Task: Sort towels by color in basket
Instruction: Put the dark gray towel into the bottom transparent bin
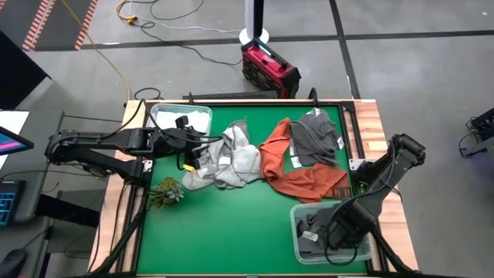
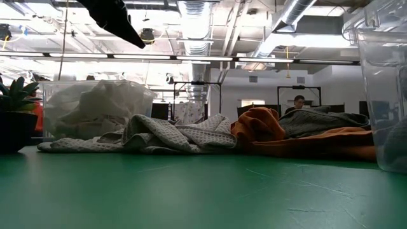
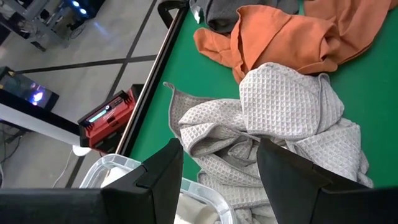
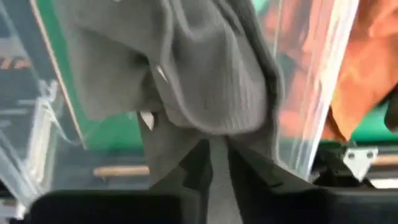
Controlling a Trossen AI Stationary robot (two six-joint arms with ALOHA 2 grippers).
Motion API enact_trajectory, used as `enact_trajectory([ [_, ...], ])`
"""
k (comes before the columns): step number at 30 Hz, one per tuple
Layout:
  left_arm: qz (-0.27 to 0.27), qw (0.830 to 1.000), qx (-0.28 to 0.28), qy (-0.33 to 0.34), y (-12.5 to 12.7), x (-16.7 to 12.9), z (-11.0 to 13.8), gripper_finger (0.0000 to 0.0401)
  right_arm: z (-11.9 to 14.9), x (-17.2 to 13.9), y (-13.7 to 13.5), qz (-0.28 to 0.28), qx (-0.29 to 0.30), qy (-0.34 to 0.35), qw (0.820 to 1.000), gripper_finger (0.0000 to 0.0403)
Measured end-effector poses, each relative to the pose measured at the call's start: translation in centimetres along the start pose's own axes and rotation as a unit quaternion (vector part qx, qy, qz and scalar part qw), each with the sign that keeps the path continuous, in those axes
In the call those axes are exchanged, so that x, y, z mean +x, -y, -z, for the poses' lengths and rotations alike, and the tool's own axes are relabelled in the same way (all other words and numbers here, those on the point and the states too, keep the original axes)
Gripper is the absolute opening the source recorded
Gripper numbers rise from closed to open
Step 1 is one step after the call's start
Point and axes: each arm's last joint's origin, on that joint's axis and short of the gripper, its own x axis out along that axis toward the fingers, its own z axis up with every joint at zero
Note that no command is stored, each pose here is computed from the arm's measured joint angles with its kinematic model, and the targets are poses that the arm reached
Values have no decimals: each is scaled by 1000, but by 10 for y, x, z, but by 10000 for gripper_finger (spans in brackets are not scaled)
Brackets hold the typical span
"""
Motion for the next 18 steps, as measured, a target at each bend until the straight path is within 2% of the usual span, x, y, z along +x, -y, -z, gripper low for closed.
enact_trajectory([
  [3,1,1000,1,-2,0,0,0,196,-3,2,4,-3,-2,-5,1000,130],
  [6,1,1000,0,-2,0,0,0,196,-6,1,8,12,-13,9,1000,142],
  [18,1,1000,-4,-2,0,0,0,196,-9,1,11,25,-63,20,998,114],
])
